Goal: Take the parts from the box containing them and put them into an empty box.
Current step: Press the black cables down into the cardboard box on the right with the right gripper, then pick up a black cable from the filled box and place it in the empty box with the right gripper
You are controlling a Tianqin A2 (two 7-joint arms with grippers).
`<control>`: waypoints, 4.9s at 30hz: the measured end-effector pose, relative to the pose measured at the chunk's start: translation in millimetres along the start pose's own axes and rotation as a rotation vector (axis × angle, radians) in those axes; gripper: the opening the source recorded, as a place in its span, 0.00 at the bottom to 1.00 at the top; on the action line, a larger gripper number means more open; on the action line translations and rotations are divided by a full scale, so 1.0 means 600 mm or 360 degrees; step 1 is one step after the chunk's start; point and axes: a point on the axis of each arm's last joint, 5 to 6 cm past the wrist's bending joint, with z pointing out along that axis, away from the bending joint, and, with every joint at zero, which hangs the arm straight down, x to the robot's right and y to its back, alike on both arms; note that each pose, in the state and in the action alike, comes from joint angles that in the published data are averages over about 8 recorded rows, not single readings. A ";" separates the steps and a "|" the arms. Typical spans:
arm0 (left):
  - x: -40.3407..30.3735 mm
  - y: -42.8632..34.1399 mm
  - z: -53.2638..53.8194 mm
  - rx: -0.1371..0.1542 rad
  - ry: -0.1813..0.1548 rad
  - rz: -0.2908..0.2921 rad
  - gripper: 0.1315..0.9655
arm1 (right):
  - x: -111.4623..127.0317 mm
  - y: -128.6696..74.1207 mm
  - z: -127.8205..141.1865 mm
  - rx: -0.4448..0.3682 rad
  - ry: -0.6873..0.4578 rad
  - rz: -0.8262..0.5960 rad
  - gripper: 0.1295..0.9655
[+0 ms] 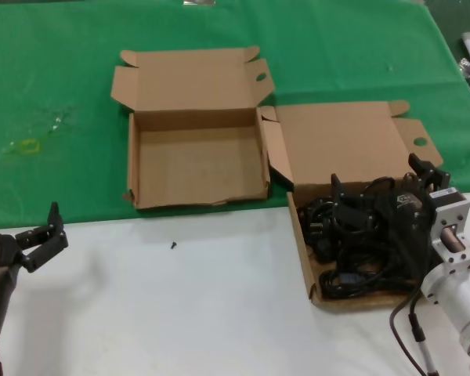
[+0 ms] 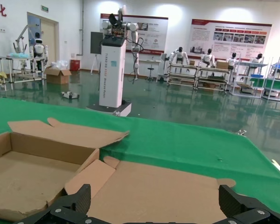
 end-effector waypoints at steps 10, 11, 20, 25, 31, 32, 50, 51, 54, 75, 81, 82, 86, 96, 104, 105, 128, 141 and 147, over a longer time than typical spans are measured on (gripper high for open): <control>0.000 0.000 0.000 0.0000 0.0000 0.0000 1.00 | 0.000 0.000 0.000 0.0000 0.0000 0.0000 1.00; 0.000 0.000 0.000 0.0000 0.0000 0.0000 1.00 | 0.000 0.000 0.000 0.0000 0.0000 0.0000 1.00; 0.000 0.000 0.000 0.0000 0.0000 0.0000 1.00 | 0.000 0.000 0.000 0.0000 0.0000 0.0000 1.00; 0.000 0.000 0.000 0.0000 0.0000 0.0000 1.00 | 0.000 0.000 0.000 0.0000 0.0000 0.0000 1.00; 0.000 0.000 0.000 0.0000 0.0000 0.0000 1.00 | 0.000 0.000 0.000 0.0000 0.0000 0.0000 1.00; 0.000 0.000 0.000 0.0000 0.0000 0.0000 0.99 | 0.000 0.000 0.000 0.0000 0.0000 0.0000 1.00; 0.000 0.000 0.000 0.0000 0.0000 0.0000 0.80 | -0.014 -0.012 0.008 0.0031 -0.0091 -0.0107 1.00; 0.000 0.000 0.000 0.0000 0.0000 0.0000 0.78 | -0.012 -0.014 0.008 0.0033 -0.0113 -0.0135 1.00; 0.000 0.000 0.000 0.0000 0.0000 0.0000 0.73 | -0.001 -0.021 0.010 0.0036 -0.0196 -0.0236 1.00; 0.000 0.000 0.000 0.0000 0.0000 0.0000 0.24 | 0.194 -0.104 0.038 -0.0082 -0.0994 -0.1367 1.00; 0.000 0.000 0.000 0.0000 0.0000 0.0000 0.12 | 0.231 -0.130 0.057 -0.0133 -0.1201 -0.1631 1.00; 0.000 0.000 0.000 0.0000 0.0000 0.0000 0.10 | 0.235 -0.134 0.061 -0.0139 -0.1232 -0.1672 1.00; 0.000 0.000 0.000 0.0000 0.0000 0.0000 0.09 | 0.249 -0.142 0.081 -0.0149 -0.1313 -0.1832 1.00; 0.000 0.000 0.000 0.0000 0.0000 0.0000 0.02 | 0.255 -0.147 0.131 -0.0100 -0.1329 -0.2112 0.99; 0.000 0.000 0.000 0.0000 0.0000 0.0000 0.01 | 0.249 -0.148 0.142 -0.0070 -0.1329 -0.2152 0.94; 0.000 0.000 0.000 0.0000 0.0000 0.0000 0.01 | 0.249 -0.148 0.142 -0.0069 -0.1329 -0.2153 0.93; 0.000 0.000 0.000 0.0000 0.0000 0.0000 0.01 | 0.250 -0.141 0.129 -0.0093 -0.1344 -0.2147 0.49; 0.000 0.000 0.000 0.0000 0.0000 0.0000 0.01 | 0.245 -0.136 0.117 -0.0094 -0.1374 -0.2146 0.18; 0.000 0.000 0.000 0.0000 0.0000 0.0000 0.01 | 0.247 -0.144 0.106 -0.0105 -0.1371 -0.2123 0.16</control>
